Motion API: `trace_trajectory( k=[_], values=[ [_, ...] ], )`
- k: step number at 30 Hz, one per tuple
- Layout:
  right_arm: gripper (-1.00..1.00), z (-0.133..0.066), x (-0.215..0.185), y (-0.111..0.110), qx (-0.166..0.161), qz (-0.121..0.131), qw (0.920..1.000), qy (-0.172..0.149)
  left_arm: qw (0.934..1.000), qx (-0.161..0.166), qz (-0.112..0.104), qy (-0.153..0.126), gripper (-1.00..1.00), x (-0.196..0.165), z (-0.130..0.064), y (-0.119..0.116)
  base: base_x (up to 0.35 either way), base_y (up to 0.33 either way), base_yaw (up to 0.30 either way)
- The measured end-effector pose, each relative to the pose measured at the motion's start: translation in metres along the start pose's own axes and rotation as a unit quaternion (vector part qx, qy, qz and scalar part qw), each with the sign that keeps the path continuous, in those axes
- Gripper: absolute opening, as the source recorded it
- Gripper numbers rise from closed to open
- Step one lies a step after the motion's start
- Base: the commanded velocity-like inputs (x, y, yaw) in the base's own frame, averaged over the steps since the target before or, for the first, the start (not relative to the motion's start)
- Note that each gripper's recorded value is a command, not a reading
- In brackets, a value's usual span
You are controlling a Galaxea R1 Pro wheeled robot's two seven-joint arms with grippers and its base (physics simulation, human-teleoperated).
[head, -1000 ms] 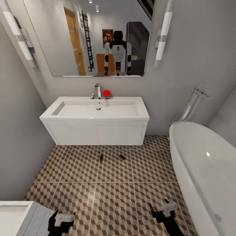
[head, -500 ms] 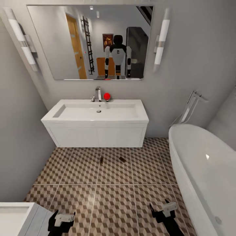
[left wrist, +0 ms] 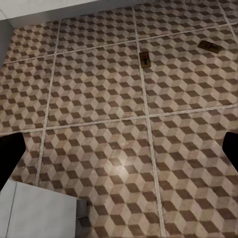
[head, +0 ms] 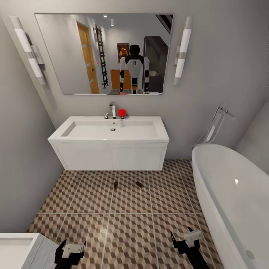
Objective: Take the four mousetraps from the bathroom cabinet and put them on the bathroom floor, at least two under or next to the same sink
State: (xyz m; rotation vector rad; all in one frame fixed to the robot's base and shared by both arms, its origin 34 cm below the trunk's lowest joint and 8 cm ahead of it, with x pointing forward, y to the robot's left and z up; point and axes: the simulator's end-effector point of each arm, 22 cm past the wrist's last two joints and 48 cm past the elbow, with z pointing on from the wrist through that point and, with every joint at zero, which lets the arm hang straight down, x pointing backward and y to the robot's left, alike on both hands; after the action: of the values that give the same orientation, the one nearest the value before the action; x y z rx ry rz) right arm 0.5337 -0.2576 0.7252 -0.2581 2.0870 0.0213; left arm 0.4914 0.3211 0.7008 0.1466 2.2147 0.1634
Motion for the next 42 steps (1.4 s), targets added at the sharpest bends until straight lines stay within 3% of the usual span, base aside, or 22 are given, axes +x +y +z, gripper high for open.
trace_trajectory(
  k=[42],
  values=[
    [1.0,0.0,-0.034,-0.006,0.006,-0.004,0.9994,-0.033,0.9994,-0.006,-0.002,-0.034,1.0,-0.033,0.0,0.006,0.0,0.0,0.0]
  ],
)
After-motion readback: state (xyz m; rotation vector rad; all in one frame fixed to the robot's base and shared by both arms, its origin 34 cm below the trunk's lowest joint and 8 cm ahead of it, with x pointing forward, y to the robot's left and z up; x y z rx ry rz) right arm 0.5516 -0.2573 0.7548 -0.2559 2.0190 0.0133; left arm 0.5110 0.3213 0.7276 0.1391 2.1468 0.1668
